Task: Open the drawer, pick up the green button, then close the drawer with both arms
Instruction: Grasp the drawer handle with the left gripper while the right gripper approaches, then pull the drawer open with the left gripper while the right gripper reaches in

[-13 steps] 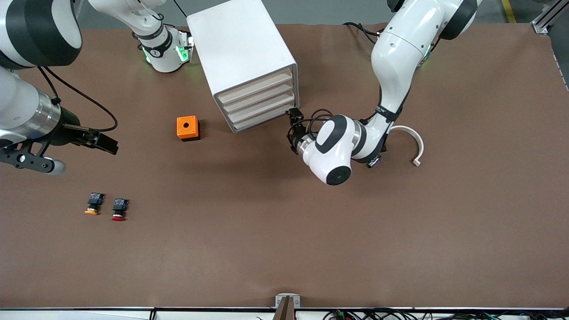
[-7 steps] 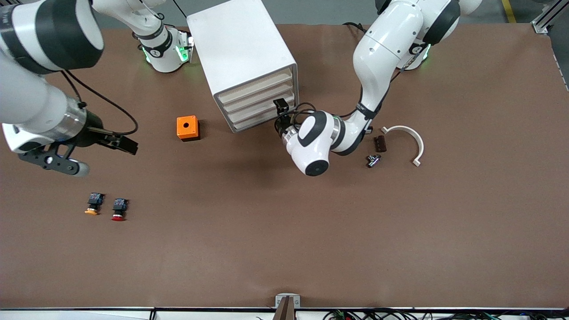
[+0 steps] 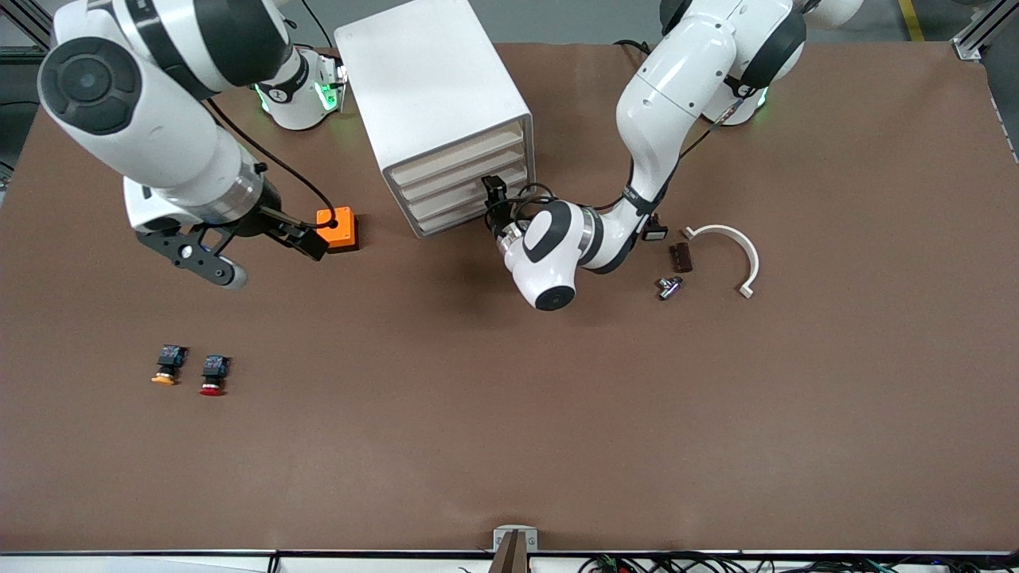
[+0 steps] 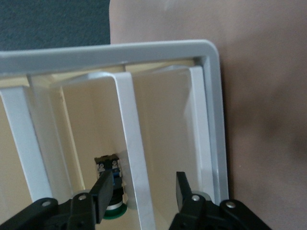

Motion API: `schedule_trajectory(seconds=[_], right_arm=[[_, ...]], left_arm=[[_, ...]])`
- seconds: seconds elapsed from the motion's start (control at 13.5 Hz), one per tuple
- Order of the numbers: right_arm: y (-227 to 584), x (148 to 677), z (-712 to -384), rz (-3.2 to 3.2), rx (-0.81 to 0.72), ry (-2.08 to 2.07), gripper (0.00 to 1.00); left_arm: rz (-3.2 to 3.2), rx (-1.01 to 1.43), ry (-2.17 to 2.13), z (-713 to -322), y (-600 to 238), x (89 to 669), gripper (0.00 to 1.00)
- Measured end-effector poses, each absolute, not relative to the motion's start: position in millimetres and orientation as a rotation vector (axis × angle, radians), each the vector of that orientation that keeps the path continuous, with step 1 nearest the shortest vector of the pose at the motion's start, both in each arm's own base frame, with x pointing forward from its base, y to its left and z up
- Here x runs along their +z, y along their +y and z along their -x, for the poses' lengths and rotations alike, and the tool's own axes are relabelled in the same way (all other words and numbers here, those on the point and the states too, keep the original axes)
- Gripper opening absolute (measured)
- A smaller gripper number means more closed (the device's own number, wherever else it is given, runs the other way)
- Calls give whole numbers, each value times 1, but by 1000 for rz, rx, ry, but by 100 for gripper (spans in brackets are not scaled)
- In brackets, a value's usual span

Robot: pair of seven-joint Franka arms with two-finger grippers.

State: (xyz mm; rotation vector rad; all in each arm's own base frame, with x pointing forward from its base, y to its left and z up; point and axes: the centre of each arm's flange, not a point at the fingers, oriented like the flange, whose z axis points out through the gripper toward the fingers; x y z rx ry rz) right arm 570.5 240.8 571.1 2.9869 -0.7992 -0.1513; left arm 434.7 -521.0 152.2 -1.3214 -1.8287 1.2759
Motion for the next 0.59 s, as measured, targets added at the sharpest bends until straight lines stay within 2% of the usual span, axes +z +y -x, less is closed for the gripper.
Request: schedule_trajectory(seconds=[0.22,0.45,0.52,0.59], right_arm=[[267,566,-561,-2955,-175,-914,100],[303,554,-547,-2905,-192,-1004,100],[315,548,-543,-2891,-197,-1015,100],[326,541,-541,-2879,-201,-1035,100]], left_arm=[[1308,1272,-1824,-429,-526,152,56],[1294,1265,-1818,-424,-527,144,18],[1268,1278,-1811,-426,-525,144,13],[1255,1276,-1823,-432,-520,144,12]])
